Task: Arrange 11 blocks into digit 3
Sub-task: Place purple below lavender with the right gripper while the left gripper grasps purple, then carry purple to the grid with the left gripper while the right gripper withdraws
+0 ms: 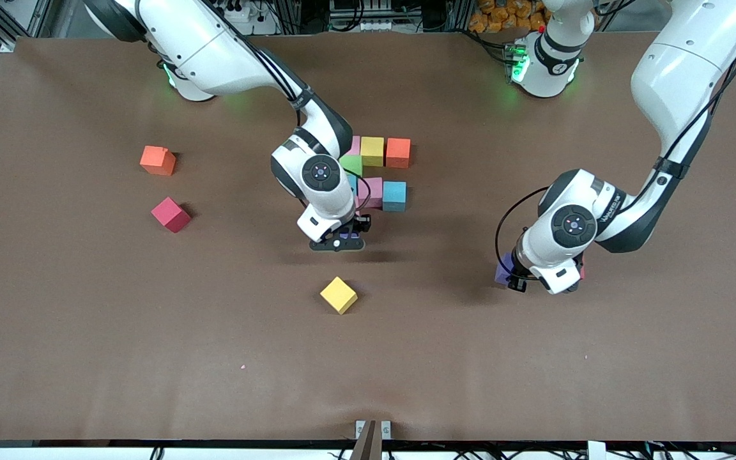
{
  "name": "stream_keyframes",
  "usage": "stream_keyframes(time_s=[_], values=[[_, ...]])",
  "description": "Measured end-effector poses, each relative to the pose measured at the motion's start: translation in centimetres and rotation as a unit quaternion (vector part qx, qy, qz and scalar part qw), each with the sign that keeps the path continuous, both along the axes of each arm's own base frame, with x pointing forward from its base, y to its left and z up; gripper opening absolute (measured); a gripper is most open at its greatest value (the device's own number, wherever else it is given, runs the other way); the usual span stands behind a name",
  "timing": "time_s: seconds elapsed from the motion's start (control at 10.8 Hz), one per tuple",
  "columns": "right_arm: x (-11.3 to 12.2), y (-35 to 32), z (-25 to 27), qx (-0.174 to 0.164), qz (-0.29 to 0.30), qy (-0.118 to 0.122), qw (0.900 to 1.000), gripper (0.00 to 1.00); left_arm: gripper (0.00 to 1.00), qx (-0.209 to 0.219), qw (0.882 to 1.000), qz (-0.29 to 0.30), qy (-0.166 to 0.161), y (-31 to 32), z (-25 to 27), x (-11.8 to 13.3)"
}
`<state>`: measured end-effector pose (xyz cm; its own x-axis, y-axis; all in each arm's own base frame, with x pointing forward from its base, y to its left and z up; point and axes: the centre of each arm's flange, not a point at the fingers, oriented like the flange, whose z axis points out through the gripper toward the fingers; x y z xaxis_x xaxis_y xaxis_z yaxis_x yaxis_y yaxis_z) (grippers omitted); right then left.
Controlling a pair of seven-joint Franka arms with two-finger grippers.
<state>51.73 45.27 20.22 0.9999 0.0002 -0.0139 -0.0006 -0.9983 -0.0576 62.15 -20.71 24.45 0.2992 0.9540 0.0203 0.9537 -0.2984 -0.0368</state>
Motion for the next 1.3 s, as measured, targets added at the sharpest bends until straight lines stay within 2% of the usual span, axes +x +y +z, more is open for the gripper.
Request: stream_keyframes(time_s=[0.09, 0.19, 0.37, 0.46, 0.84, 1.11, 1.3], values=[[0.0, 0.0, 0.0, 0.000, 0.000, 0.000, 1.000, 0.60, 0.56, -0.001, 1.000, -0.007, -0.004, -1.0, 0.3, -0.1], [0.1, -0.1, 0.0, 0.000, 0.000, -0.001, 1.000, 0.67, 0.56, -0.003, 1.000, -0.015, -0.008, -2.1, 0.7, -0.1], [0.9, -0.4, 0.6, 0.002, -0.006, -0.009, 1.000, 0.96, 0.56, -0.007, 0.999, -0.032, -0.017, -4.7, 1.5, -0.4], [1.6, -0.5, 1.3, 0.005, -0.009, -0.017, 1.000, 1.00, 0.56, -0.015, 0.999, -0.036, -0.021, -6.2, 2.2, -0.4], [4.1, -2.5, 8.3, 0.007, -0.025, -0.044, 0.999, 1.00, 0.56, -0.058, 0.998, -0.031, -0.024, -10.9, 5.0, -0.6], [7.3, -9.2, 16.4, 0.003, -0.024, -0.068, 0.997, 1.00, 0.56, -0.071, 0.997, -0.031, -0.022, -13.0, 5.6, -1.0], [8.4, -14.5, 21.0, 0.002, -0.035, -0.077, 0.996, 1.00, 0.56, -0.067, 0.997, -0.035, -0.020, -14.7, 6.0, -1.3]])
